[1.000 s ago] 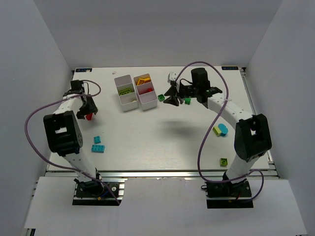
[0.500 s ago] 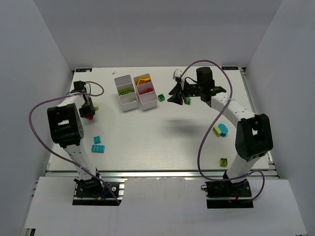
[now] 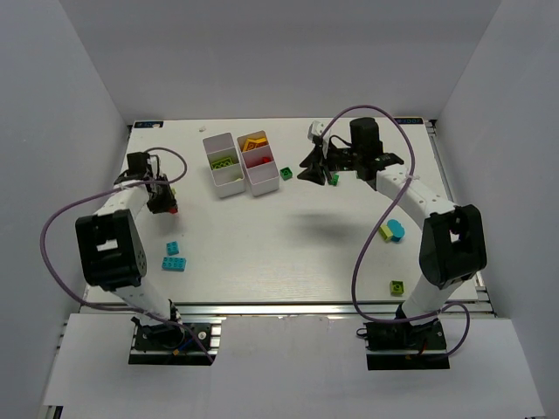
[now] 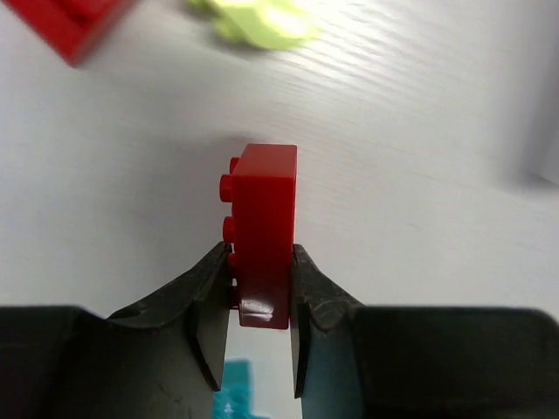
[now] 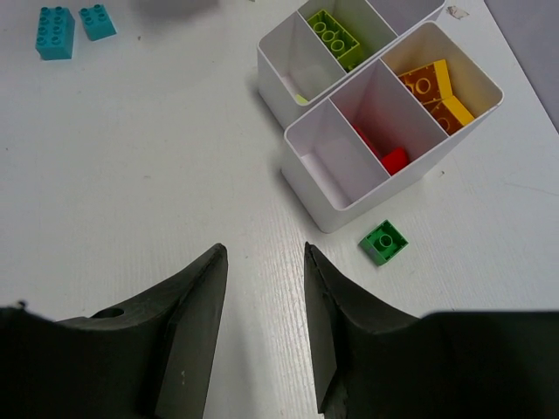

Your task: Sort the legos into containers by color

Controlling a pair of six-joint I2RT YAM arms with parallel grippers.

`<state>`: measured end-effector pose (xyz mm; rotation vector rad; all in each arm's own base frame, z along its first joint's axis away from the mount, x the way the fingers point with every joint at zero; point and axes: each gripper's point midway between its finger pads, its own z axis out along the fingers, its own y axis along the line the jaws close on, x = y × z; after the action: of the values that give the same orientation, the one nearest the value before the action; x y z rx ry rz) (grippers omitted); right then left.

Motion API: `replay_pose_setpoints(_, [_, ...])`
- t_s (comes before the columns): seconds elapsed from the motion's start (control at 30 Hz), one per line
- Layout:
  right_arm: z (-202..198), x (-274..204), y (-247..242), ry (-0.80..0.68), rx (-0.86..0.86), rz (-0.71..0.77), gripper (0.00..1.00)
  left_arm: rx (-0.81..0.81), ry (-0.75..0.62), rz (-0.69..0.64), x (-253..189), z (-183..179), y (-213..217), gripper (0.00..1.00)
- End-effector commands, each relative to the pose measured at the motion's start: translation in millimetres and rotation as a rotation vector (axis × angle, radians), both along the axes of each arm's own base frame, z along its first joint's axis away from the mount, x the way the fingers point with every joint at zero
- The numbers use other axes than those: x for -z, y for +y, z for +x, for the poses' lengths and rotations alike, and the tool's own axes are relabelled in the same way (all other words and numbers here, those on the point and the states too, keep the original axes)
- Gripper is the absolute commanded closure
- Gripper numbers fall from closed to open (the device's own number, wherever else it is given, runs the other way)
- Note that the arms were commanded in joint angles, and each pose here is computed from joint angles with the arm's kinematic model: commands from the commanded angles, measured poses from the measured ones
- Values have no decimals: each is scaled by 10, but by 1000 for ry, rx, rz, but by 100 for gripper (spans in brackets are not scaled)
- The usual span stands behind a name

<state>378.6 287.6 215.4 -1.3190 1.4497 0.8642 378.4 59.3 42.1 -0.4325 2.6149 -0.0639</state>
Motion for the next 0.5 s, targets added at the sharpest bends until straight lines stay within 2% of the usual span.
replay_pose_setpoints(0.0, [-77, -233, 1, -32, -13, 30, 54, 84, -251, -186, -711, 194, -529, 76])
replay_pose_setpoints(0.03, [-81, -238, 5, -33, -14, 30, 54, 134, -339, -233, -959, 231, -680, 76])
replay_pose_setpoints(0.13, [-95, -220, -3, -31, -13, 27, 54, 265, -438, -278, -1271, 218, -1113, 76])
replay_pose_setpoints(0.2, [-111, -215, -10, -31, -13, 27, 54, 401, -488, -267, -1433, 226, -1483, 76])
replay_pose_setpoints(0.3, [-133, -211, -25, -30, -13, 26, 54, 525, -557, -227, -1632, 302, -1795, 76])
replay_pose_setpoints(0.47, [-158, -240, -48, -44, -7, 23, 54, 689, -539, -146, -1685, 514, -2176, 75])
